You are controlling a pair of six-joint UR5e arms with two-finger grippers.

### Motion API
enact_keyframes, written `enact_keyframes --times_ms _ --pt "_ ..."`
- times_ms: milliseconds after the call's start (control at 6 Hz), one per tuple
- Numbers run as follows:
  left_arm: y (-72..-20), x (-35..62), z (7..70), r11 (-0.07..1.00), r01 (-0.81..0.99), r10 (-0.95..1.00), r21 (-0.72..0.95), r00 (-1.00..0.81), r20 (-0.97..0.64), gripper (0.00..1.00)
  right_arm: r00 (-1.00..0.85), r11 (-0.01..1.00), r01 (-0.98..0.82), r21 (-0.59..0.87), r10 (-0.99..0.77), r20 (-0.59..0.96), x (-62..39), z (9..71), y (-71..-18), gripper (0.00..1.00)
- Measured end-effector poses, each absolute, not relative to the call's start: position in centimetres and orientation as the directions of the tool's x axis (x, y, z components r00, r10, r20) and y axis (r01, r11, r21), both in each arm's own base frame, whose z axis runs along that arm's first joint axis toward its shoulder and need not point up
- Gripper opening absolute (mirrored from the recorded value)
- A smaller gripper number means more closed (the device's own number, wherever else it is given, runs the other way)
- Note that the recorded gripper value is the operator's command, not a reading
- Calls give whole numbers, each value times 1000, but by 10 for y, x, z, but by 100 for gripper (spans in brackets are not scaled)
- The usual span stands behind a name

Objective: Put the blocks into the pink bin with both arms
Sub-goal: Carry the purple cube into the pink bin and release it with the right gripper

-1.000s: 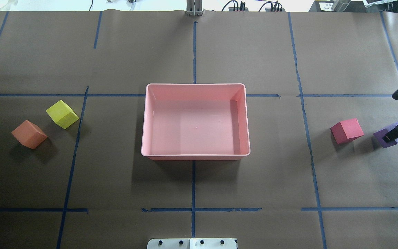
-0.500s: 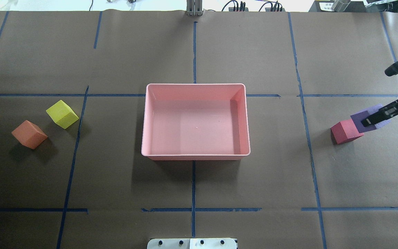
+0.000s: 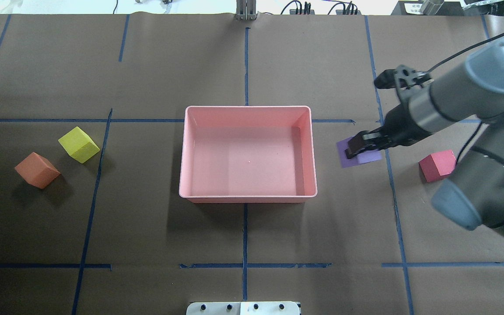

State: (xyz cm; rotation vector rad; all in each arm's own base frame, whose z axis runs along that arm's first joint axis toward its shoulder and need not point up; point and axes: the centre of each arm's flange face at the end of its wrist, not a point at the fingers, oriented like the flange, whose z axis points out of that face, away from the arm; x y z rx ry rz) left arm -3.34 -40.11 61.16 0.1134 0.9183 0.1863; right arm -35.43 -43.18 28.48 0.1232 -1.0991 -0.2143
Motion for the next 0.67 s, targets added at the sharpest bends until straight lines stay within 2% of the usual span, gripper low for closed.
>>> enact_keyframes --times_ms 167,333,667 --pt "-402 -29 611 977 -120 215 178 591 -778 100 426 988 84 128 -152 892 -405 247 -420 99" --pt "-404 -24 610 978 -124 210 169 590 -780 100 437 998 42 55 -68 897 -447 224 -412 100" --pt "-424 28 589 995 -85 88 46 594 -800 100 470 998 -46 46 -19 883 -489 214 -396 100"
